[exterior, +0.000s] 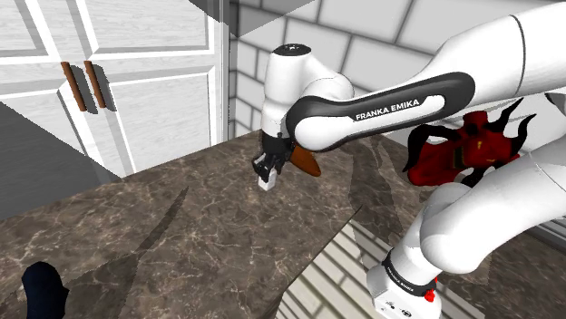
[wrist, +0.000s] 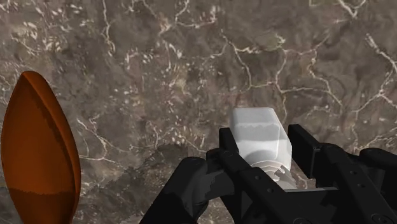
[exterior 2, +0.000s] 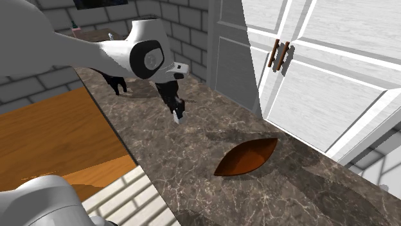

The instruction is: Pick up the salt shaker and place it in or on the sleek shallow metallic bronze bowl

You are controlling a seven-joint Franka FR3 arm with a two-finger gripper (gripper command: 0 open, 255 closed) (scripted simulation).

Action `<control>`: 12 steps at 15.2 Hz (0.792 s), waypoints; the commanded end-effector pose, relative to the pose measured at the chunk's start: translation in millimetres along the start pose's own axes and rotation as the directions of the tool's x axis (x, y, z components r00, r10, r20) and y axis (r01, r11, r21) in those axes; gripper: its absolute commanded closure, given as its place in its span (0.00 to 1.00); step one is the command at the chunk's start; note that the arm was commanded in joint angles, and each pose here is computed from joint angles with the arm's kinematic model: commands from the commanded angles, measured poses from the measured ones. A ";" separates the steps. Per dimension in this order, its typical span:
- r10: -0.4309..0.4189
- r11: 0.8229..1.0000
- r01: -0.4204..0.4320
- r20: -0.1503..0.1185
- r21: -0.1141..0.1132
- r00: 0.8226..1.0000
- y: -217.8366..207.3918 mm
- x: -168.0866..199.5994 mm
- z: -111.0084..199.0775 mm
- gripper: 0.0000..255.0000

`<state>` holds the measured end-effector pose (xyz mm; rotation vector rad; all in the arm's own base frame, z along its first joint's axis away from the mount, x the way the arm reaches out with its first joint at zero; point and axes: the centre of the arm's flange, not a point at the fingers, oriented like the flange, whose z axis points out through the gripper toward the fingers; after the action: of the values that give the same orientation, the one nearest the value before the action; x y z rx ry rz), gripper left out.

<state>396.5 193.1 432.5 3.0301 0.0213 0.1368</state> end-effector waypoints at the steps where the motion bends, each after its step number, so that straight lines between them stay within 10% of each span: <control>1: 0.000 1.000 0.000 0.000 0.000 1.000 1.4 1.7 -10.4 1.00; 12: 0.000 1.000 0.000 0.000 0.000 1.000 88.1 38.5 -17.9 1.00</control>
<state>430.6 118.4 464.6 3.0304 0.0192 0.1362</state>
